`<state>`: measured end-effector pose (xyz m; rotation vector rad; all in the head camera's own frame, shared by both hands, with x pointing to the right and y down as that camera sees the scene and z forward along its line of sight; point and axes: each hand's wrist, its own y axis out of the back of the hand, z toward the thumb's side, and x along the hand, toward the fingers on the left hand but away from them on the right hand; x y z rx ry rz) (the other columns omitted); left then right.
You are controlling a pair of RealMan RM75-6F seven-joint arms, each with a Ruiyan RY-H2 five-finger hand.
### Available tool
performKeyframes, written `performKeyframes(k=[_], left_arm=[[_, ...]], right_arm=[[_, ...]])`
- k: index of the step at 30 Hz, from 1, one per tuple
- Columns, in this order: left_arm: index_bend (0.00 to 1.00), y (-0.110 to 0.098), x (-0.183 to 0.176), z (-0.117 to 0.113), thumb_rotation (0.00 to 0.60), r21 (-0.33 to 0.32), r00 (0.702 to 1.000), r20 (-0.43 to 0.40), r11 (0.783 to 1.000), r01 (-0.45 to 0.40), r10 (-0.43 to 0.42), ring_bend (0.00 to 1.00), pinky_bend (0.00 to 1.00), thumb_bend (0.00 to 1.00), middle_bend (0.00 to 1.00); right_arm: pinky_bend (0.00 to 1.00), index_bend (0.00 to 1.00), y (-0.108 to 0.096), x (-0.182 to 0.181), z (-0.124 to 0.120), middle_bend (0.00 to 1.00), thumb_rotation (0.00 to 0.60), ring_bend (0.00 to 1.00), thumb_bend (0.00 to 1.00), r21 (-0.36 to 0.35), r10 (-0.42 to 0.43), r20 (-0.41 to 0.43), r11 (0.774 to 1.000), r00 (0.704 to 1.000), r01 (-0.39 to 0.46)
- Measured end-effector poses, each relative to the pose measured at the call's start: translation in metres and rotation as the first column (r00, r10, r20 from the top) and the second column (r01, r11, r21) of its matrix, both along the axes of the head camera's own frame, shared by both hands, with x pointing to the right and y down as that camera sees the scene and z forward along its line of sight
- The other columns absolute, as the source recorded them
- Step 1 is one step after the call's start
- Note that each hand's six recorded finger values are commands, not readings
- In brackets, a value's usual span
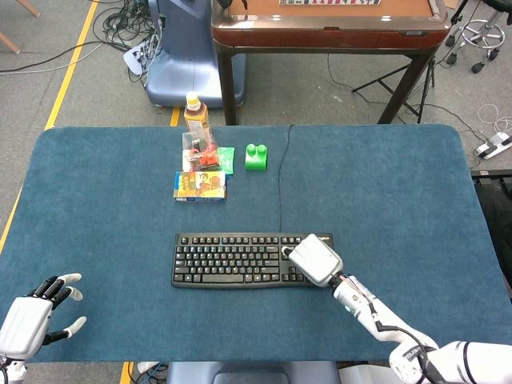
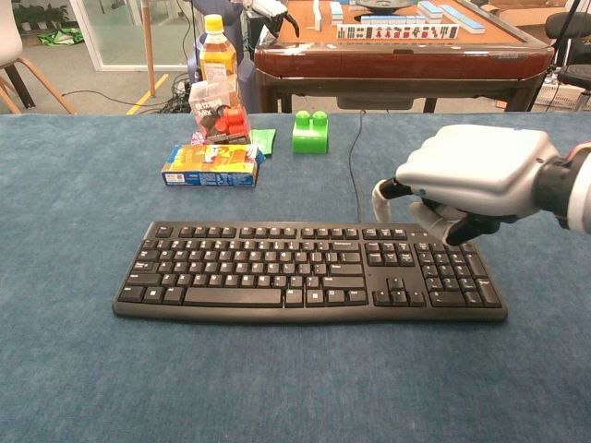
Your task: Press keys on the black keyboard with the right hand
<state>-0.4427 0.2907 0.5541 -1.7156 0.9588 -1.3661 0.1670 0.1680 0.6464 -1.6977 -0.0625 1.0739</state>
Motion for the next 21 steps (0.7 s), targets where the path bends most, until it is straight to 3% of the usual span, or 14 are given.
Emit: performKeyframes(k=[11,21], left_arm=[[0.49,-0.002,-0.003,-0.002,0.6,-0.004,1.0,-0.018,1.0,0.011,-0.011,0.26,0.5,0.15,0.29],[0.49,-0.002,-0.005,0.001,0.6,-0.016,1.0,-0.013,1.0,0.018,-0.018,0.26,0.5,0.15,0.29]], right_arm=[[1.0,0.34,-0.007,-0.029,0.032,1.0,0.6,1.0,1.0,-0.036,-0.003,0.031,0.999,1.0,0.004],[1.0,0.34,-0.01,-0.05,0.044,1.0,0.6,1.0,1.0,-0.046,-0.014,0.078,0.999,0.997,0.017]])
